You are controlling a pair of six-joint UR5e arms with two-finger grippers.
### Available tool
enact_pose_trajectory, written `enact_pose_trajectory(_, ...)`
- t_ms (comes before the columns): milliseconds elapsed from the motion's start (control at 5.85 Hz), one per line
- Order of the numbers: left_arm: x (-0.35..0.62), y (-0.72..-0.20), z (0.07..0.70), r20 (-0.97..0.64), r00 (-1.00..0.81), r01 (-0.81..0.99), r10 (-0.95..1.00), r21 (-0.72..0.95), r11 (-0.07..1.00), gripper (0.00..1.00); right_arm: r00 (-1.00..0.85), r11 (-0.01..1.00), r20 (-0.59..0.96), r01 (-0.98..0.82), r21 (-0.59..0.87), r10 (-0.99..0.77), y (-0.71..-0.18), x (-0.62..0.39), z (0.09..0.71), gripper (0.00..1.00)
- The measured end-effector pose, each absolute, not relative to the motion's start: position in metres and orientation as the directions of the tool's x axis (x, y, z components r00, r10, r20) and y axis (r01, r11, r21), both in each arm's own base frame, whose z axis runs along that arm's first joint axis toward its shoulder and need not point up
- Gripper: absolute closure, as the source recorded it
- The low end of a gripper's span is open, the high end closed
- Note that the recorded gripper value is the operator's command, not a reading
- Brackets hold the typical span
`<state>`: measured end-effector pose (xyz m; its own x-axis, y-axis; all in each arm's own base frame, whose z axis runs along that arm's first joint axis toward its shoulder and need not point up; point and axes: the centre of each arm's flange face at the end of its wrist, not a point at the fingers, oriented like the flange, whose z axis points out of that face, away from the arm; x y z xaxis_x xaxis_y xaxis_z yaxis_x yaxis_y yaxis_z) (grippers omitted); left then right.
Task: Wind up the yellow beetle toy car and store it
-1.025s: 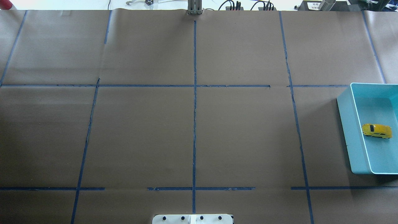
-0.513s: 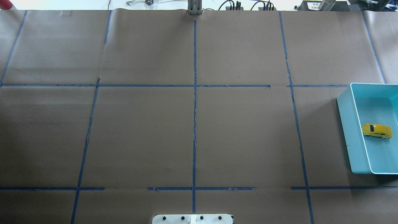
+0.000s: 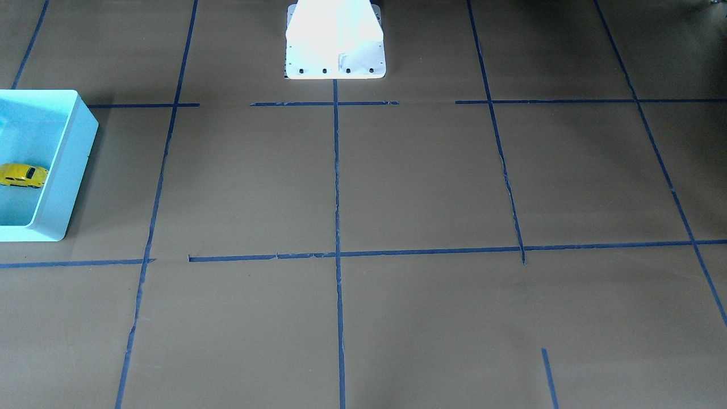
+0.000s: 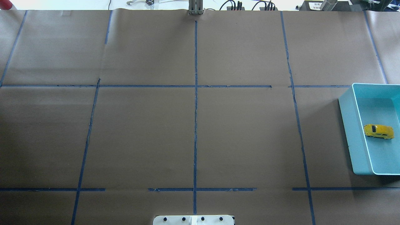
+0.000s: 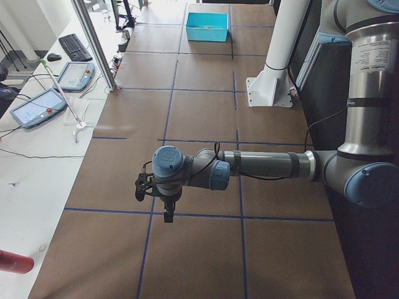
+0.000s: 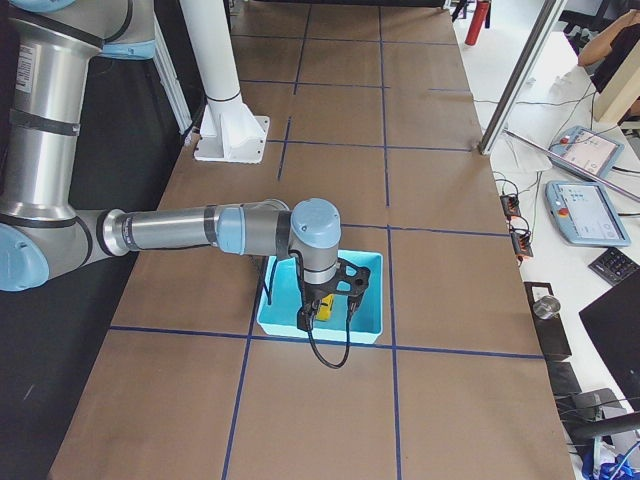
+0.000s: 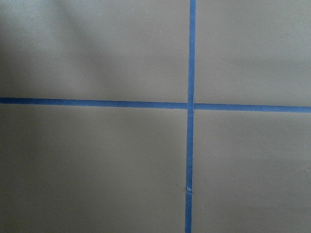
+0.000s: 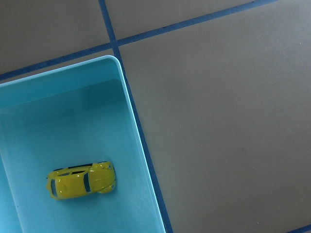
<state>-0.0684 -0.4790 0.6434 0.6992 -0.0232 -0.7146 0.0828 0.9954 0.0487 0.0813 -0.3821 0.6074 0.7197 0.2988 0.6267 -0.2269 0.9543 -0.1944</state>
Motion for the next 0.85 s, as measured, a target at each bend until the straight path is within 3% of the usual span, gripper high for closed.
enact_pose_trajectory(854, -0.065, -0.481, 0.642, -0.715, 0.699, 0.076, -0.017, 0.05, 0.996, 0.0, 0.716, 0.983, 0.674, -0.152, -0.106, 0.184, -0.373, 0.109, 0.624, 0.0)
